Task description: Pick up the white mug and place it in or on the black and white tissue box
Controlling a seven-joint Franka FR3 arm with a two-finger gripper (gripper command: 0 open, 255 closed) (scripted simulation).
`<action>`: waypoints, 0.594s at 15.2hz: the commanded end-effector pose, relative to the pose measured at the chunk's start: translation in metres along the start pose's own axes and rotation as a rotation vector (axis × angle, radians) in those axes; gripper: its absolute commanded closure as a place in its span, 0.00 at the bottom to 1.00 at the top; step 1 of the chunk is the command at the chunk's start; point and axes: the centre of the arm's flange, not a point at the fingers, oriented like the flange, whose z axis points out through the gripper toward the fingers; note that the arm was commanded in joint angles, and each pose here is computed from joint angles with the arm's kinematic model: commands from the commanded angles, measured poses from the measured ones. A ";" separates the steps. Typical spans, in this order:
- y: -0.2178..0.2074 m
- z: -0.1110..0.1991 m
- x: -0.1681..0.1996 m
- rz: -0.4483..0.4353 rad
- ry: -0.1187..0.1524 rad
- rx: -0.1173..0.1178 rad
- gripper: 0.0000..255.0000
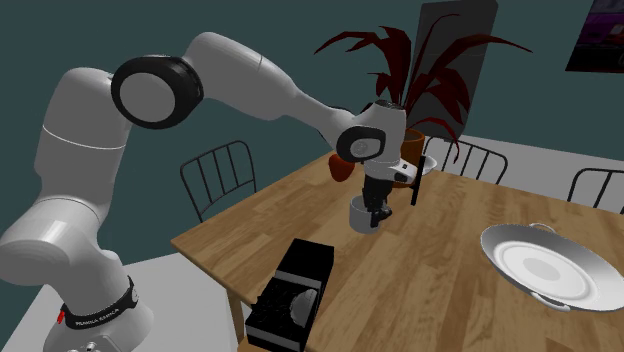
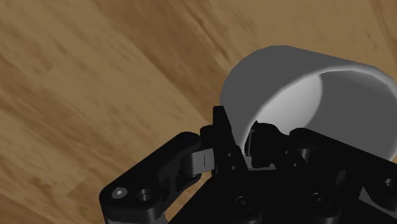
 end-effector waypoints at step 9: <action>-0.002 -0.032 0.001 0.000 0.000 0.000 1.00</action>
